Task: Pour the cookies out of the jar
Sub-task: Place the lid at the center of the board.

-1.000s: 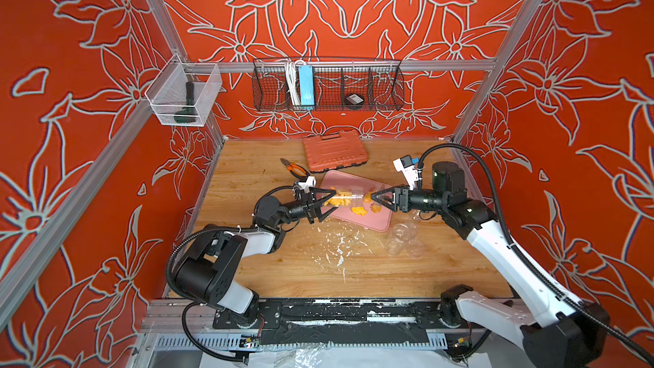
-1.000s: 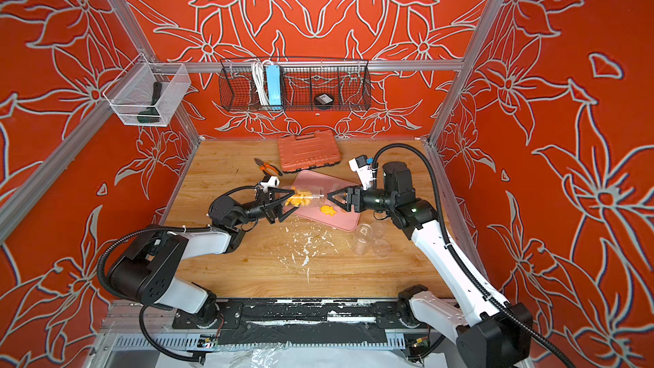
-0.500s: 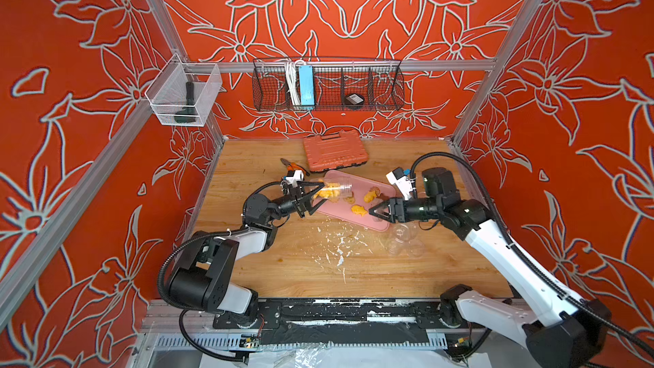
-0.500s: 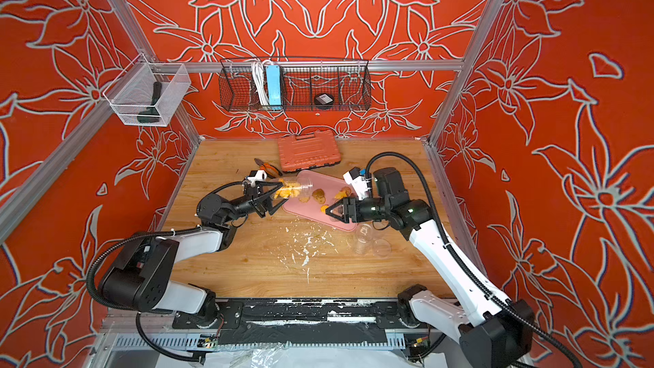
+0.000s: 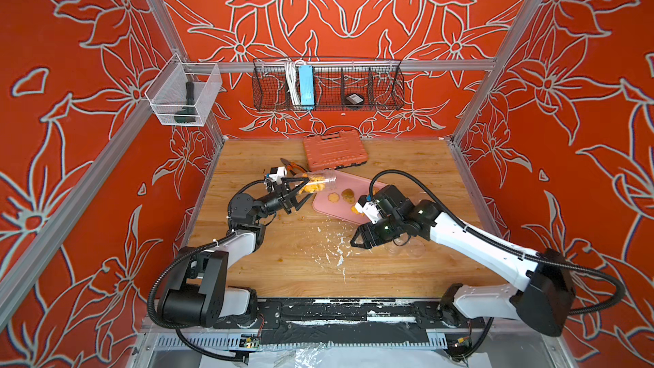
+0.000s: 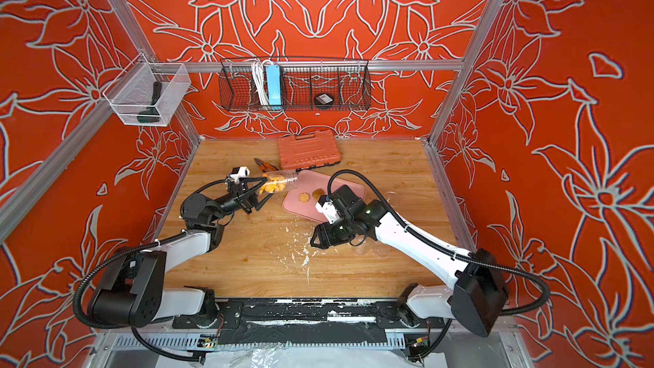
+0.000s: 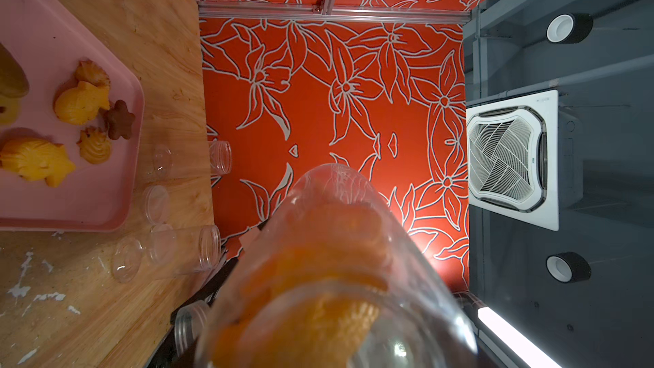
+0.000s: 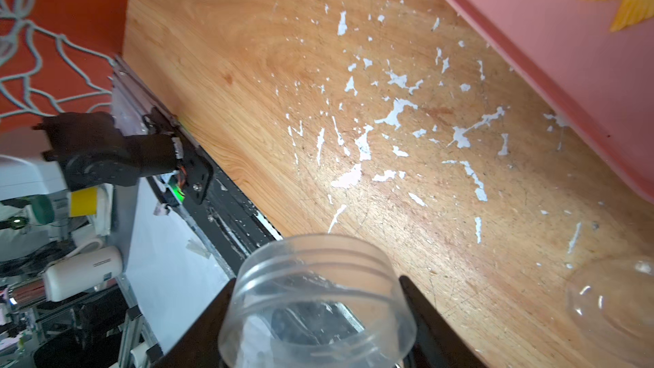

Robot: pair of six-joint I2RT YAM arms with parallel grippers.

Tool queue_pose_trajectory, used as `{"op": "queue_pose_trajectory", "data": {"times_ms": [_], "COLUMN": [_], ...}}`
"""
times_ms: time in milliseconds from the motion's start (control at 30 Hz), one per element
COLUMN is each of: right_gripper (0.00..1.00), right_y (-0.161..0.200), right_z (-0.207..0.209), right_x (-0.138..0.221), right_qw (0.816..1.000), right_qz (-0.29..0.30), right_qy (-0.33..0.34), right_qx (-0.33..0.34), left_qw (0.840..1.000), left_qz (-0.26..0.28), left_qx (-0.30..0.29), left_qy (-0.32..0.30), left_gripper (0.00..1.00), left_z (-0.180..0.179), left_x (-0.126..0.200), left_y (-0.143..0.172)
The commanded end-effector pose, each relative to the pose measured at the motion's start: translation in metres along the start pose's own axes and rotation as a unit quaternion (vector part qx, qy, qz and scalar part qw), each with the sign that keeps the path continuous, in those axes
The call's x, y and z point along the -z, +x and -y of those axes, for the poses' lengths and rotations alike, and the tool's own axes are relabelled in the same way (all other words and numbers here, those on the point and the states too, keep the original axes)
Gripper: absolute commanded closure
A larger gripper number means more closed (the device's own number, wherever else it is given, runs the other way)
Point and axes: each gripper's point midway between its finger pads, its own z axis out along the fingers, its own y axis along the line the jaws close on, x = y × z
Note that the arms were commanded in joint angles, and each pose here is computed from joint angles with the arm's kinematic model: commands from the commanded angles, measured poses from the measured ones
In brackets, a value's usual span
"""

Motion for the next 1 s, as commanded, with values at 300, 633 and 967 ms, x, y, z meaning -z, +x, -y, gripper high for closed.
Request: {"op": "queue_pose_trajectory", "data": {"times_ms": [300, 633, 967], "right_gripper": [0.41, 0.33, 0.24], "right_y": [0.004, 0.006, 0.003], "right_z": [0.016, 0.027, 0.026], "right_x": [-0.051, -0.078, -0.075], "right_qw": [0.995, 0.992, 0.992], "right_qz": [-0.063, -0.093, -0.088], "right_qy": [0.072, 0.084, 0.087], "right_qx": [-0.016, -0.021, -0.018], "left_qw": [1.000, 1.000, 1.000], "left_qz": [-0.011, -0.008, -0.008], "left_qx": [-0.022, -0.024, -0.024], "left_qy": [0.007, 0.002, 0.001], "left_gripper": [0.40, 0.40, 0.40], "left_z": [0.011, 0.010, 0.011], "left_x": [0.008, 0.012, 0.014], "left_y": [0.008, 0.008, 0.008]}}
